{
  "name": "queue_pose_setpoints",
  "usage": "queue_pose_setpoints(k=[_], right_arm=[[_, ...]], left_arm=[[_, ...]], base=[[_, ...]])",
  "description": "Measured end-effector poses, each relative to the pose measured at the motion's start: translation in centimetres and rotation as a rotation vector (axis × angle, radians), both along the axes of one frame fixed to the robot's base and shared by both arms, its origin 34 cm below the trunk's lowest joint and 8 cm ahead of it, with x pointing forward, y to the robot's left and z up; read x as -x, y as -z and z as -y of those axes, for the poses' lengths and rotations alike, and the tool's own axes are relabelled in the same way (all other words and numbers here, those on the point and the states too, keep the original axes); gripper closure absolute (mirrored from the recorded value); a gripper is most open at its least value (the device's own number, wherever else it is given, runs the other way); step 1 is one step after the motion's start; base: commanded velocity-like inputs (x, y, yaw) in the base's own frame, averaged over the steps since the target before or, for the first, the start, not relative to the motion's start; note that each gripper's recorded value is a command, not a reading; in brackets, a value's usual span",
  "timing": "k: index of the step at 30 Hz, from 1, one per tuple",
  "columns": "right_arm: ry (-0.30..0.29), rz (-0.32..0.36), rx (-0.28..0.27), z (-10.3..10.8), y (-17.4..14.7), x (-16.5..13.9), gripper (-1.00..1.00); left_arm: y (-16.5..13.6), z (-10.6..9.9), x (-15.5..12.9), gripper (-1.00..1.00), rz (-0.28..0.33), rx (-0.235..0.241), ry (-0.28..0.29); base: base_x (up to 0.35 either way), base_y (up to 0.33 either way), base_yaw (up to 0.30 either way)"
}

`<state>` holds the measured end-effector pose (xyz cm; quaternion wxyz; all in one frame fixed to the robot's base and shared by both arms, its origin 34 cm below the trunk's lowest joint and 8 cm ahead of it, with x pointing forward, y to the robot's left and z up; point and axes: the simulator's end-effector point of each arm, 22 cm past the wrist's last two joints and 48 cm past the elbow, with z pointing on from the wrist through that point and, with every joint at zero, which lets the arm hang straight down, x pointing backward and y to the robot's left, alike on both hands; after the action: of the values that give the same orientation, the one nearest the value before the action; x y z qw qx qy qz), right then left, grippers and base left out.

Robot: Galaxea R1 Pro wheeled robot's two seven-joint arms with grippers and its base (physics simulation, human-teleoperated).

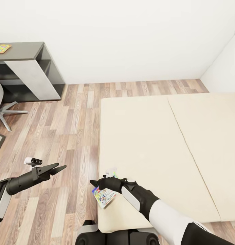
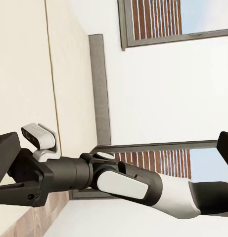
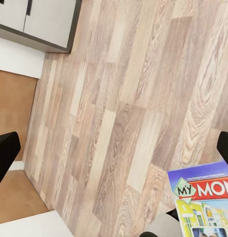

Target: Put all the toys in the child's room - the three board games (two on the bed and one on the table), the two jigsaw puzzles on the table, and the tennis ball on the table - inside the toy box on the table in the child's room.

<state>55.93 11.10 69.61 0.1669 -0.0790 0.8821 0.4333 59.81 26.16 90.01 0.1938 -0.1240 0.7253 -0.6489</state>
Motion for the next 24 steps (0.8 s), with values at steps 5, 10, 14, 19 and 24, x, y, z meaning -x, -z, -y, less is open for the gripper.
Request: queue_pose_setpoints(k=[5, 10, 14, 19, 24], right_arm=[[0.0, 0.008, 0.001, 0.0, -0.4, -0.2, -1.0], [0.0, 0.016, 0.001, 0.0, -0.7, -0.5, -1.0], [0.0, 0.023, 0.0, 0.0, -1.0, -0.7, -1.0], [-0.001, 0.031, 0.002, 0.0, -1.4, -0.9, -1.0], [-0.001, 0.039, 0.002, 0.0, -1.7, -1.1, -1.0]], left_arm=[[-0.4, 0.0, -0.1, -1.0, 0.008, 0.0, 0.0], [-0.8, 0.0, -0.2, -1.0, 0.016, 0.0, 0.0], [-1.1, 0.0, -0.2, -1.0, 0.023, 0.0, 0.0], [-1.5, 0.0, -0.3, -1.0, 0.03, -0.001, 0.001], [-1.9, 0.0, -0.3, -1.0, 0.038, 0.0, 0.001]], base=[[0.0, 0.0, 0.0], [0.0, 0.0, 0.0], [0.0, 0.0, 0.0], [0.0, 0.0, 0.0], [0.0, 0.0, 0.0]])
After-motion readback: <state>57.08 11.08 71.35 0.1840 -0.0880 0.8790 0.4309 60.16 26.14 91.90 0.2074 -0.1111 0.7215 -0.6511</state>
